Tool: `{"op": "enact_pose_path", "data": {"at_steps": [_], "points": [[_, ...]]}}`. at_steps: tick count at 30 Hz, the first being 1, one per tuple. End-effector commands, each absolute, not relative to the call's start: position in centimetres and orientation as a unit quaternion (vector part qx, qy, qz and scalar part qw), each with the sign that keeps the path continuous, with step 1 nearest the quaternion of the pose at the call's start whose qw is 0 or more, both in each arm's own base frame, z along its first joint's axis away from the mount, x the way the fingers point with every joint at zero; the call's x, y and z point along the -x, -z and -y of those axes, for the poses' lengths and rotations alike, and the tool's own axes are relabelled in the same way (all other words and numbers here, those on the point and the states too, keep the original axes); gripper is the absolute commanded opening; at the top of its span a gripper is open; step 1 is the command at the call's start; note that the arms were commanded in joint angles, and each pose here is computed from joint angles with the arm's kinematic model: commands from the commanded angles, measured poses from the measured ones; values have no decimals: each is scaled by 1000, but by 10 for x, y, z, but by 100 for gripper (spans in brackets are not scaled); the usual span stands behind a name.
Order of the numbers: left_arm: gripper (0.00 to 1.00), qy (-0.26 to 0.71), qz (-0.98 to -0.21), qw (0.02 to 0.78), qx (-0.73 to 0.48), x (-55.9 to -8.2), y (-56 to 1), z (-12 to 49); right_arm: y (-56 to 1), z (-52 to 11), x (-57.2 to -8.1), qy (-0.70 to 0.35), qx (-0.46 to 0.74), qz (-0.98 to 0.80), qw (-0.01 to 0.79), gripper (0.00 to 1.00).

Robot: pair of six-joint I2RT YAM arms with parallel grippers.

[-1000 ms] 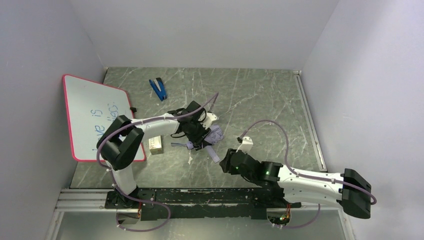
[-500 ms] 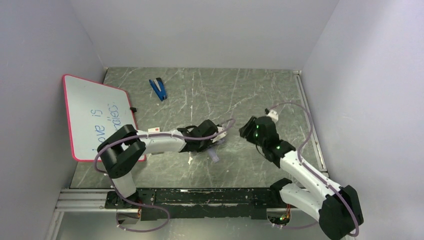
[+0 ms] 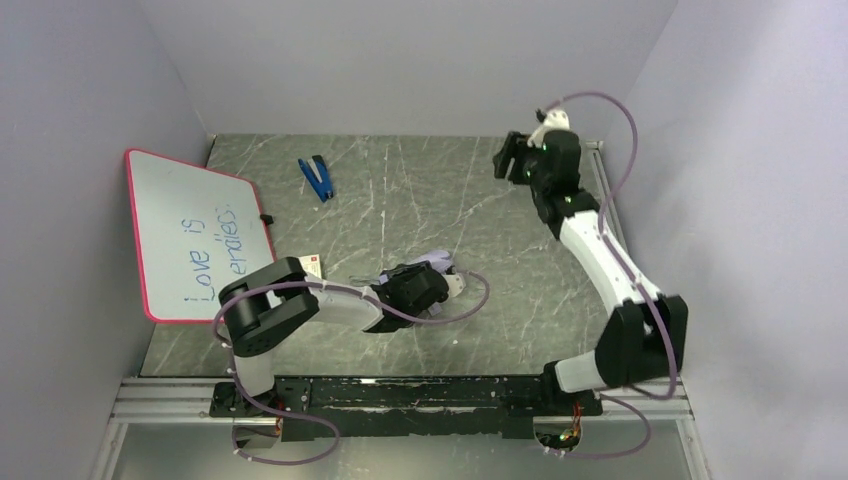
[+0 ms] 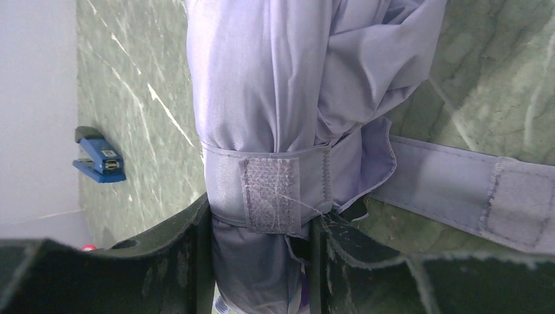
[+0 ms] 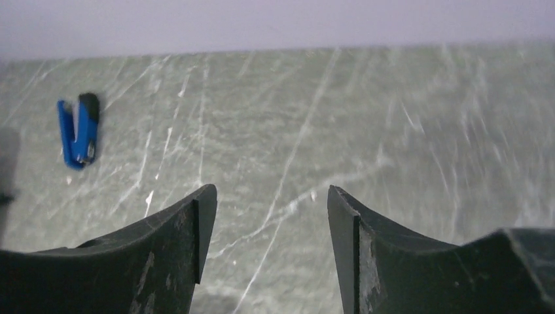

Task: Put away the umbrella

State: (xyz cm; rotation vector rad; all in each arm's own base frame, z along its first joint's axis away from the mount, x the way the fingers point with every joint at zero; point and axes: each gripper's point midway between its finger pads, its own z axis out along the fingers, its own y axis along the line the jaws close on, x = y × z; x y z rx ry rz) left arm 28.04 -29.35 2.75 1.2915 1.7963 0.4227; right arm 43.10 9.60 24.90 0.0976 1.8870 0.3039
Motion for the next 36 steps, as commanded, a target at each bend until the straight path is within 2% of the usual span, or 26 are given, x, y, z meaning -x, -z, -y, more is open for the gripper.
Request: {"op": "enact_pose_path", "data": {"at_steps": [1,6,13,20,36], "points": [[5,-210,-692,335,-604,-260,32,256,-230,-148,-440,-187,212,-811,512,66],[5,-225,-656,342,-634,-267,31,264,-195,-194,-410,-303,390,-754,432,66],[5,-256,-611,360,-657,-277,32,268,-148,-204,-380,-276,561,-684,375,67],[5,-270,-572,371,-680,-280,37,276,-125,-231,-350,-299,638,-644,296,70],[5,-267,-564,377,-684,-279,39,279,-80,-252,-320,-295,700,-612,219,72]]}}
